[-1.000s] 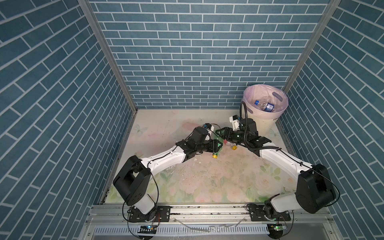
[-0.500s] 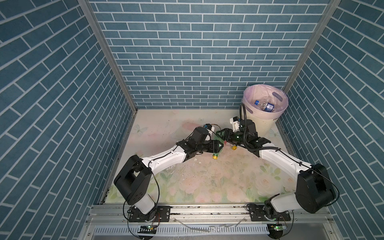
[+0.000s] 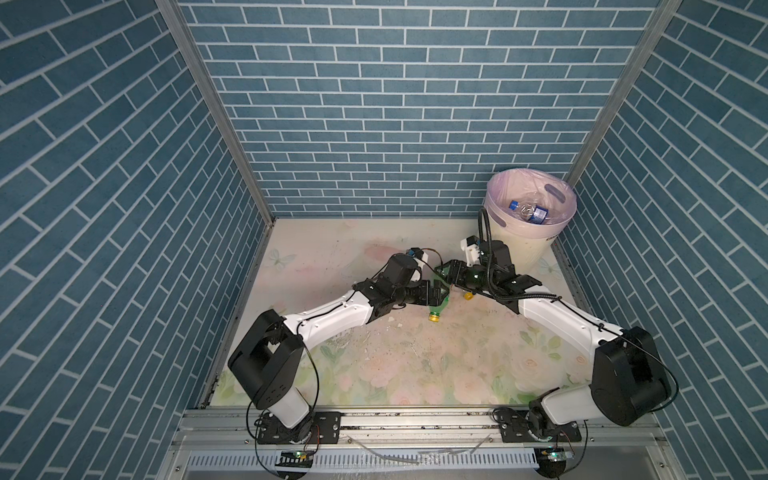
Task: Throw the plastic bottles in the bin
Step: 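Move the right gripper to the green bottle held by the left gripper, then close the right gripper on the green bottle and open the left gripper, then carry the green bottle over the bin with the right gripper and release it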
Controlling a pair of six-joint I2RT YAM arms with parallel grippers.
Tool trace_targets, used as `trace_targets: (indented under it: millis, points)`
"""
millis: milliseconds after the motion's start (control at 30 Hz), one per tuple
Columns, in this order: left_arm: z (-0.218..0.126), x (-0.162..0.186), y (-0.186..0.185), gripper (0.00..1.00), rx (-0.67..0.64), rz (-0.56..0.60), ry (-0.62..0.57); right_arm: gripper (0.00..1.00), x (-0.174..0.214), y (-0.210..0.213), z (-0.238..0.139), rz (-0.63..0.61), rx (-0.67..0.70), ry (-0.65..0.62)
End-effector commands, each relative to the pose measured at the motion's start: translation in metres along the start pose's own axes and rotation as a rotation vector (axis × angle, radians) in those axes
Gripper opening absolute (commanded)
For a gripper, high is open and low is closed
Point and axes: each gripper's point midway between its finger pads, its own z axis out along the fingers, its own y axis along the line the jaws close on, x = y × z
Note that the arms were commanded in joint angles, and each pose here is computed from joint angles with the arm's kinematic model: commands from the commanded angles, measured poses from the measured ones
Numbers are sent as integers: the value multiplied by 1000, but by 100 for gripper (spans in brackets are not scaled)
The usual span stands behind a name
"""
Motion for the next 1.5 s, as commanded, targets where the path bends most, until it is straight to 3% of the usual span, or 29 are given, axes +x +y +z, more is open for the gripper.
trace_targets:
  millis: [0,333,967,1167,1467]
  points:
    - [-11,-5,0,99,-16,6,-24,34,-8,-1,1,-35,21,-5]
    - [-22,-3,1,99,-27,18,-29,33,-19,-7,-6,-58,63,-19]
    - [-65,-45,-42,99,39,106,-127,31,-77,7,-50,-181,152,-106]
    - [-81,-67,-62,99,72,153,-182,30,-139,56,-116,-353,219,-266]
    - [-77,-113,-102,99,157,197,-238,26,-236,134,-286,-571,454,-745]
